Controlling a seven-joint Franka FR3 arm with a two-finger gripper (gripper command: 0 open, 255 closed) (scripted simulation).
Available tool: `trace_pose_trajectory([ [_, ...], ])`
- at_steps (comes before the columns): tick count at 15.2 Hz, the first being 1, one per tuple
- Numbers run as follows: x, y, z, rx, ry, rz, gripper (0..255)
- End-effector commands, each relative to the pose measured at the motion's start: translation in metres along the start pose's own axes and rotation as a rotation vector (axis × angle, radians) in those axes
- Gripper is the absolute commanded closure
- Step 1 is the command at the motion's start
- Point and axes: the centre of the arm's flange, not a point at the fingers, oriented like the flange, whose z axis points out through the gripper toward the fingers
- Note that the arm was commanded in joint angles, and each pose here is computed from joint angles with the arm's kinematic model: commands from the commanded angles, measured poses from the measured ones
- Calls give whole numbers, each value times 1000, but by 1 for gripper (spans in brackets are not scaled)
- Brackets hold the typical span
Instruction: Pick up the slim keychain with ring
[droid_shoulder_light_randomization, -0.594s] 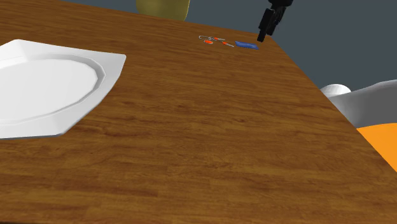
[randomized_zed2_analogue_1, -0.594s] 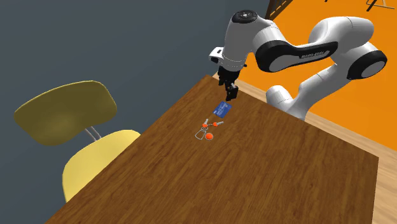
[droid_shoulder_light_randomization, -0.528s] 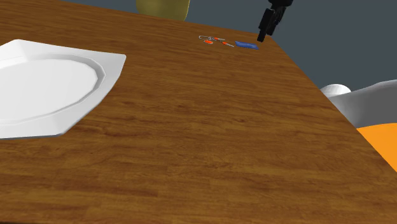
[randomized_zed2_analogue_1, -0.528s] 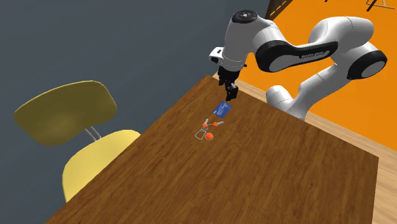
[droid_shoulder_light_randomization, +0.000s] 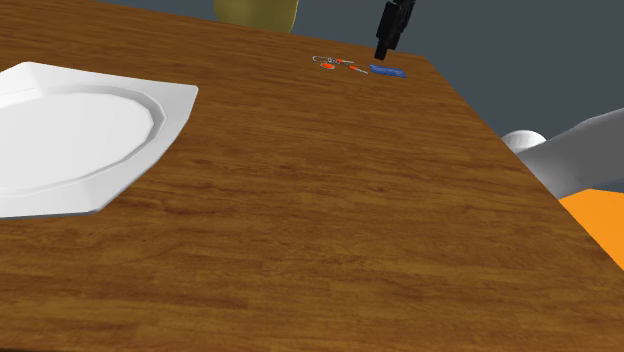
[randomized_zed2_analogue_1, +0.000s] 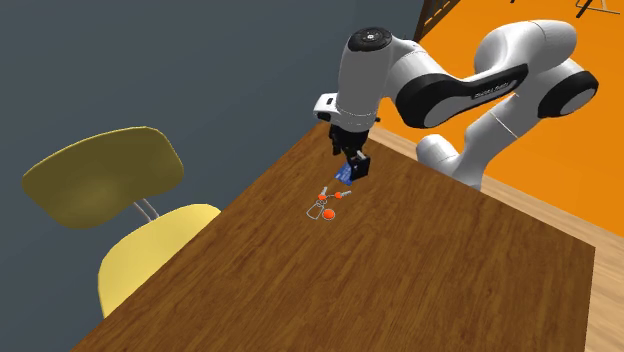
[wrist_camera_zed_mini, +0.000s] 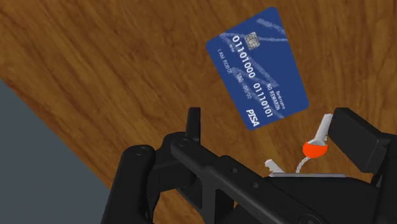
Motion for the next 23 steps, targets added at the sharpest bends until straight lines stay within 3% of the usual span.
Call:
trace_pose_trajectory([
  [1,18,-18,-5,17,-2,-47,0],
  [5,44,-50,-12,42,-4,-124,0],
  [14,43,-51,28,42,-4,-124,0],
  [15,43,-51,28,42,-4,-124,255],
  [23,40,-51,29,42,-4,-124,255],
])
